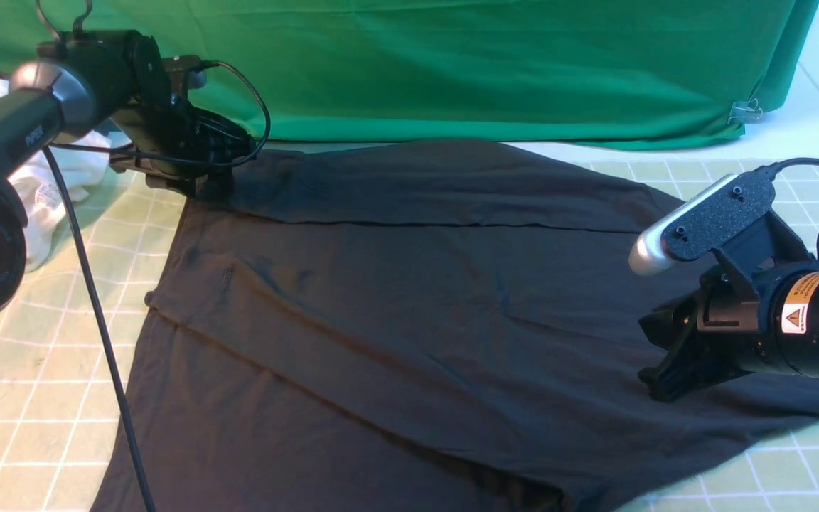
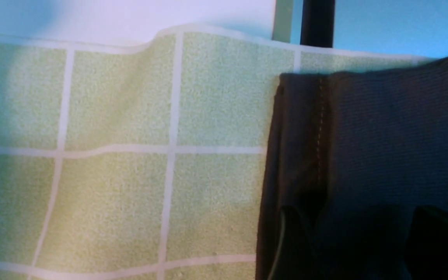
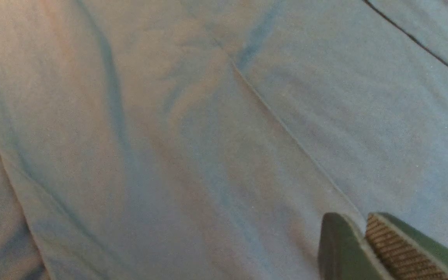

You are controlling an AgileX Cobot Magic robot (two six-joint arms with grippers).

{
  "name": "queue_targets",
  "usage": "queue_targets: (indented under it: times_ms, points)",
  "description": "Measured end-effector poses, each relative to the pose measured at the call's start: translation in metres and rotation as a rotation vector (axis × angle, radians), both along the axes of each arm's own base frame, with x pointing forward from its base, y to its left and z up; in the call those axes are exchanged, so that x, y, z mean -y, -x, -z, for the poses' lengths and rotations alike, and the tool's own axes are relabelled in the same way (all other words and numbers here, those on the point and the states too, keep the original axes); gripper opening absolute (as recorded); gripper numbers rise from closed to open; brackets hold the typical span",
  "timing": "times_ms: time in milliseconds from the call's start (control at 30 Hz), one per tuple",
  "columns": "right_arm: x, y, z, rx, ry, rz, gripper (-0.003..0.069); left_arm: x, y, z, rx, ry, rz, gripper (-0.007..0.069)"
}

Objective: Fold a long-sleeved shirt over a green coffee tablecloth.
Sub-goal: 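Grab the top left corner of the dark shirt with the left gripper, then fold the left side of the dark shirt inward over its body with the left gripper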

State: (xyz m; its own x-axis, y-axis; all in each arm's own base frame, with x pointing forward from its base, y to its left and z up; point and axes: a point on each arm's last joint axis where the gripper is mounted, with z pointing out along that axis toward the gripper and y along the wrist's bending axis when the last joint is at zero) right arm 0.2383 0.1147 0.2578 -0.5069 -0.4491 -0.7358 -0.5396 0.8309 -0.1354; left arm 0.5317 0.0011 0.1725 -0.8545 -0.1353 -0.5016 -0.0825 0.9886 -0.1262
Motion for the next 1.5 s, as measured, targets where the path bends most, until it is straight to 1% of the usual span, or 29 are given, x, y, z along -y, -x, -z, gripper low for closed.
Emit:
queue_targets:
  times_ms: [67,133,233,267,367,433,633,767,833,867,967,1000,1033,1067,1367,1500]
  points:
    - [0.0,0.0,0.0,0.0,0.0,0.0,0.0138,0.0,0.0,0.005,-0.016,0.0,0.002,0.0326]
    - [0.0,0.0,0.0,0.0,0.0,0.0,0.0138,0.0,0.0,0.005,-0.016,-0.002,0.002,0.0283]
    - [0.0,0.0,0.0,0.0,0.0,0.0,0.0139,-0.001,0.0,0.004,-0.014,-0.003,0.001,0.0181]
    - [0.0,0.0,0.0,0.0,0.0,0.0,0.0141,-0.001,0.0,0.003,-0.012,-0.003,0.002,0.013]
    - [0.0,0.0,0.0,-0.001,0.001,0.0,0.0143,-0.001,0.0,-0.005,0.007,-0.001,0.002,0.0015]
    - [0.0,0.0,0.001,-0.002,0.001,0.0,0.0144,0.0,0.001,-0.012,0.021,0.006,0.0,-0.0016]
    - [0.0,0.0,0.001,-0.002,0.0,0.001,0.0144,0.004,0.003,-0.042,0.077,0.038,0.016,-0.0025]
    - [0.0,0.0,0.001,-0.003,0.001,0.001,0.0144,0.007,0.01,-0.063,0.059,0.049,0.033,-0.0025]
    - [0.0,0.0,0.001,-0.003,0.001,0.001,0.0144,0.008,0.018,-0.08,0.031,0.041,0.063,-0.0025]
    - [0.0,0.0,0.001,-0.003,0.001,0.001,0.0144,0.008,0.019,-0.081,0.029,0.041,0.064,-0.0025]
    - [0.0,0.0,0.001,-0.003,0.001,0.001,0.0146,0.009,0.034,-0.115,0.002,0.024,0.116,-0.0025]
    - [0.0,0.0,0.001,-0.003,0.001,0.001,0.0146,0.009,0.035,-0.118,0.004,0.023,0.119,-0.0025]
    - [0.0,0.0,0.001,-0.006,0.002,0.0,0.0147,0.009,0.042,-0.132,0.003,0.017,0.135,-0.0025]
    - [0.0,0.0,0.001,-0.01,0.005,0.0,0.0147,0.009,0.047,-0.145,0.017,0.01,0.143,-0.0025]
    - [0.001,0.003,0.005,-0.058,0.027,-0.001,0.0147,0.008,0.084,-0.215,0.147,-0.024,0.147,-0.0025]
    - [0.002,0.005,0.007,-0.083,0.039,-0.001,0.0148,0.008,0.105,-0.231,0.16,-0.026,0.145,-0.0025]
